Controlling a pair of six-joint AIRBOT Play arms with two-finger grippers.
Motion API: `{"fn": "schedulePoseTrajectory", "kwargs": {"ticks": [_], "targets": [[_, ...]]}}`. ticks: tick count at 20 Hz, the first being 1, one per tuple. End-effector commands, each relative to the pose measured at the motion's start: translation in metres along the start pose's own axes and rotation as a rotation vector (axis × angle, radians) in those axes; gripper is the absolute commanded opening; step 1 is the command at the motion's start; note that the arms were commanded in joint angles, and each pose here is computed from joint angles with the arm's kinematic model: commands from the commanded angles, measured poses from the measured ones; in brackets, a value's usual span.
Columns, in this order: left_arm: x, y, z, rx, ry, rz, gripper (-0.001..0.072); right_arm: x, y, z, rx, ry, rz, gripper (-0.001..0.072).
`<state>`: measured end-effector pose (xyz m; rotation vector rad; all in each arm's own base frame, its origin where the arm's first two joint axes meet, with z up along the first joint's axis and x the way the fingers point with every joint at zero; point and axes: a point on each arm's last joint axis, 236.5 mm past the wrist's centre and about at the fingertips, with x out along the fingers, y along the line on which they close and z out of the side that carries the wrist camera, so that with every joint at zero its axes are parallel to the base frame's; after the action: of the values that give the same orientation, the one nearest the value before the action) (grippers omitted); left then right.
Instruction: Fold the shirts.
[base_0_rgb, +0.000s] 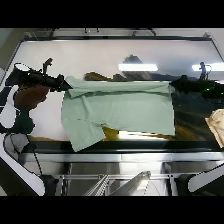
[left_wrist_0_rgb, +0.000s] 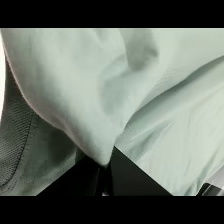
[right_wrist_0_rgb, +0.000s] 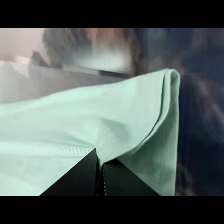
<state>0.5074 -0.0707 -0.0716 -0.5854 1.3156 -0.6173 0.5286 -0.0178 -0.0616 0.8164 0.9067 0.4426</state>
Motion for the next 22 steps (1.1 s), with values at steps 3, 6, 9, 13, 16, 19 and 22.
{"fn": "schedulePoseTrajectory", "kwargs": {"ticks": [3,6,9,13,16,19,22], "targets": [[0.012,-0.005,-0.016,-0.011,0.055,-0.019,0.0152,0.002,0.000,-0.016,-0.008,0.067,0.001,0.0090],[-0.018,-0.021,-0.032,-0.070,0.155,-0.073,0.0298,-0.022,0.007,-0.022,-0.004,0.113,0.033,0.0287],[-0.062,-0.028,-0.041,-0.110,0.162,-0.085,0.0298,-0.072,-0.009,-0.039,0.048,0.201,-0.049,0.0287],[-0.092,0.006,-0.101,-0.216,0.180,0.074,0.0298,-0.120,-0.036,-0.120,0.177,0.413,-0.186,0.0216],[-0.100,0.033,-0.166,-0.310,0.209,0.193,0.0298,-0.127,-0.047,-0.180,0.242,0.483,-0.259,0.0226],[-0.097,0.037,-0.205,-0.391,0.188,0.188,0.0298,-0.105,-0.047,-0.211,0.273,0.473,-0.248,0.0455],[-0.088,0.034,-0.237,-0.440,0.209,0.172,0.0298,-0.080,-0.034,-0.226,0.243,0.488,-0.219,0.0454]]}}
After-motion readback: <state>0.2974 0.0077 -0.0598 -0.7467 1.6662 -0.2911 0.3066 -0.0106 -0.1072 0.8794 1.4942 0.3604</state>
